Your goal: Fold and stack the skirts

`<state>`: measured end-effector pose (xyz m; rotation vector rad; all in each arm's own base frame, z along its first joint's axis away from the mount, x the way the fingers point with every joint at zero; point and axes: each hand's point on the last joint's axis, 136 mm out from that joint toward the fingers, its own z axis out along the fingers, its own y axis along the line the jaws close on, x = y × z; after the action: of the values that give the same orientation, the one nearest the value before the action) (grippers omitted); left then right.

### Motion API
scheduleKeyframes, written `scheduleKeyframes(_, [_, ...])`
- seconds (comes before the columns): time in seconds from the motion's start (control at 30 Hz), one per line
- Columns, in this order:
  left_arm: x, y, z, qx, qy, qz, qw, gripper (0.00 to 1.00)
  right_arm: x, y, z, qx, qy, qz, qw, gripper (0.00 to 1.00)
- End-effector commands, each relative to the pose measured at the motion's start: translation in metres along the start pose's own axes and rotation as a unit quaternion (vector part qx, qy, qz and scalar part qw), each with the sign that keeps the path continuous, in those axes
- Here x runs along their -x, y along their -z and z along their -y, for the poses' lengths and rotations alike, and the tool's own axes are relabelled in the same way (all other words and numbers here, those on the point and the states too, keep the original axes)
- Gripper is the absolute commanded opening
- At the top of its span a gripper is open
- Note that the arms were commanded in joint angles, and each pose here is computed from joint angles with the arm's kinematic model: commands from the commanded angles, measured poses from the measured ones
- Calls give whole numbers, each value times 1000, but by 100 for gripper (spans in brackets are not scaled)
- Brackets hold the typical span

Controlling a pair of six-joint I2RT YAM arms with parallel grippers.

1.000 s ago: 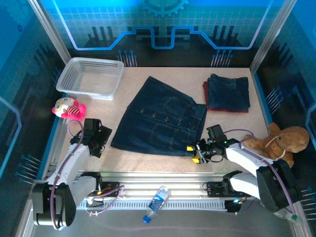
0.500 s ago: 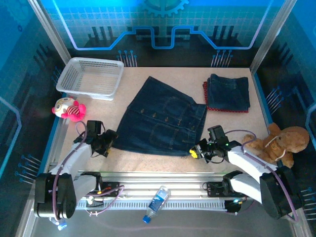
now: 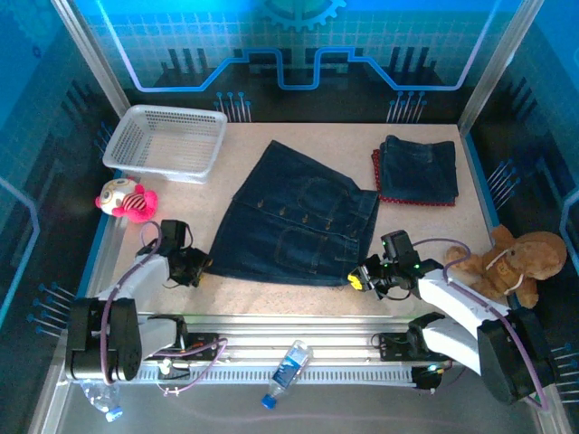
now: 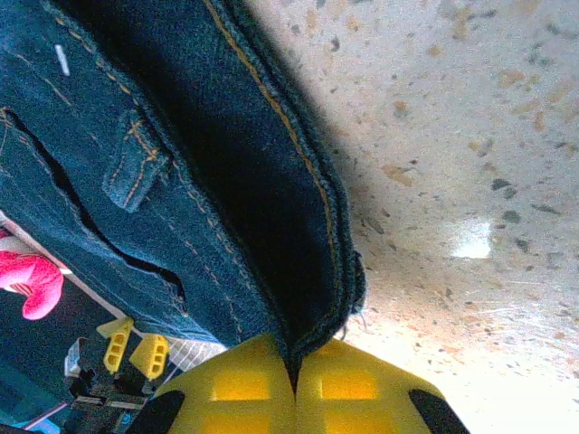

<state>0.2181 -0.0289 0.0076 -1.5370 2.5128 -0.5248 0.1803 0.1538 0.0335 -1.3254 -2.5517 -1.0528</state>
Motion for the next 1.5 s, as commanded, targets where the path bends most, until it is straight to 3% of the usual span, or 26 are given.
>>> scheduleKeyframes(0.0, [2,-14,65,-129,-66,-19,989,36,1,-1,10,-12,-10,8,1000,0])
scheduleKeyframes(0.1, [-1,-11,74,-118,-89,-20,989,12,1,-1,10,-12,-9,9,1000,0])
scheduleKeyframes(0.27, [4,2,57,-69,-89,14,994,0,2,1,10,-11,-12,16,1000,0])
scheduleKeyframes(0.53, [20,50,11,7,-69,115,991,0,8,18,-5,19,-1,59,998,0])
scheduleKeyframes(0.7, [31,102,3,-9,-49,194,980,0,9,34,-41,67,56,86,992,0])
scheduleKeyframes(0.87, [37,153,49,-86,-77,230,966,0,12,56,-78,92,109,123,982,0])
scheduleKeyframes(1.07, [54,189,144,-163,-163,248,941,0,36,77,-123,128,129,174,968,0])
scheduleKeyframes(1.3, [93,170,248,-208,-218,264,916,0,101,86,-168,149,111,238,953,0])
scheduleKeyframes(1.47, [111,141,298,-204,-255,246,913,0,133,70,-184,136,104,218,961,0])
